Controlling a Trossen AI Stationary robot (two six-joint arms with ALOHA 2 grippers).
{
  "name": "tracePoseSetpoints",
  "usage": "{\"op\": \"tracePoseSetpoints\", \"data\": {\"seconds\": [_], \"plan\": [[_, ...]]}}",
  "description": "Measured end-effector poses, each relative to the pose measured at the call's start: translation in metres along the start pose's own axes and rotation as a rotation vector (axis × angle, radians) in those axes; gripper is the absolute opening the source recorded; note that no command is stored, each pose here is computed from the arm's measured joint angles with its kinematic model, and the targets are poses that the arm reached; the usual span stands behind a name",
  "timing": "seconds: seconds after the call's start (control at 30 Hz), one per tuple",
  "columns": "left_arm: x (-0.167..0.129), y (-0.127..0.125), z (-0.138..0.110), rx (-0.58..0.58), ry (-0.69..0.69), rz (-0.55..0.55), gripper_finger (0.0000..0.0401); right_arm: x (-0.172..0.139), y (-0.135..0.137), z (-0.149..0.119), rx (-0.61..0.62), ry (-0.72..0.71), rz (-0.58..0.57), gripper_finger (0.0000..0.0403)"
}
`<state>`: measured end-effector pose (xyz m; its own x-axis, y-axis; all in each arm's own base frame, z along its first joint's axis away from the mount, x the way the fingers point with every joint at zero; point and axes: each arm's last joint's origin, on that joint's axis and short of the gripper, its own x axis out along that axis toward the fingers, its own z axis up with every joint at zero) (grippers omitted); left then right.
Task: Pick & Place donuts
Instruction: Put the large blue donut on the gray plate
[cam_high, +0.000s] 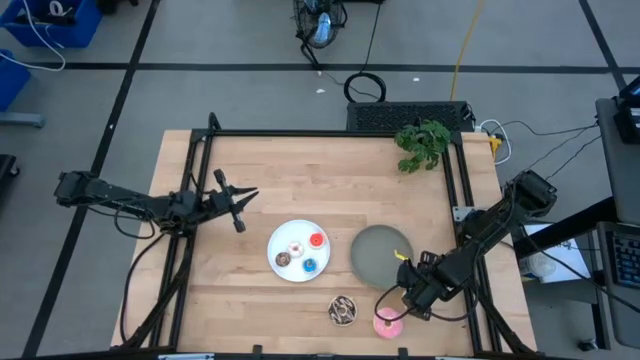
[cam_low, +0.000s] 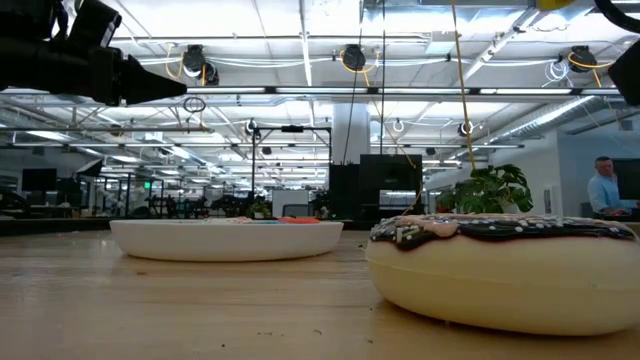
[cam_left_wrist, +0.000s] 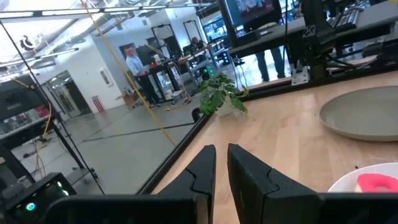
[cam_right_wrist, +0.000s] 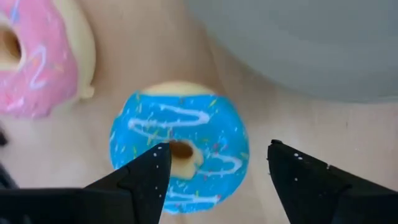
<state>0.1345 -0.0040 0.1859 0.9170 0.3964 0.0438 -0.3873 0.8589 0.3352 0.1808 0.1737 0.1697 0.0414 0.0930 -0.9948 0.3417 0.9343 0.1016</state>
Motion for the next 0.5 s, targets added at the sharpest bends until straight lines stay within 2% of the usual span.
{"op": "tracePoseSetpoints", "data": {"seconds": [0.23, 0.5], "plan": [[0.000, 0.000, 0.000, -0.032, 0.001, 0.000, 0.0049, 0.000, 0.004, -0.009, -0.028, 0.013, 0.003, 0.0240], [0.000, 0.000, 0.000, -0.035, 0.002, 0.000, 0.0049, 0.009, 0.000, -0.015, -0.003, -0.027, -0.027, 0.0230]]}}
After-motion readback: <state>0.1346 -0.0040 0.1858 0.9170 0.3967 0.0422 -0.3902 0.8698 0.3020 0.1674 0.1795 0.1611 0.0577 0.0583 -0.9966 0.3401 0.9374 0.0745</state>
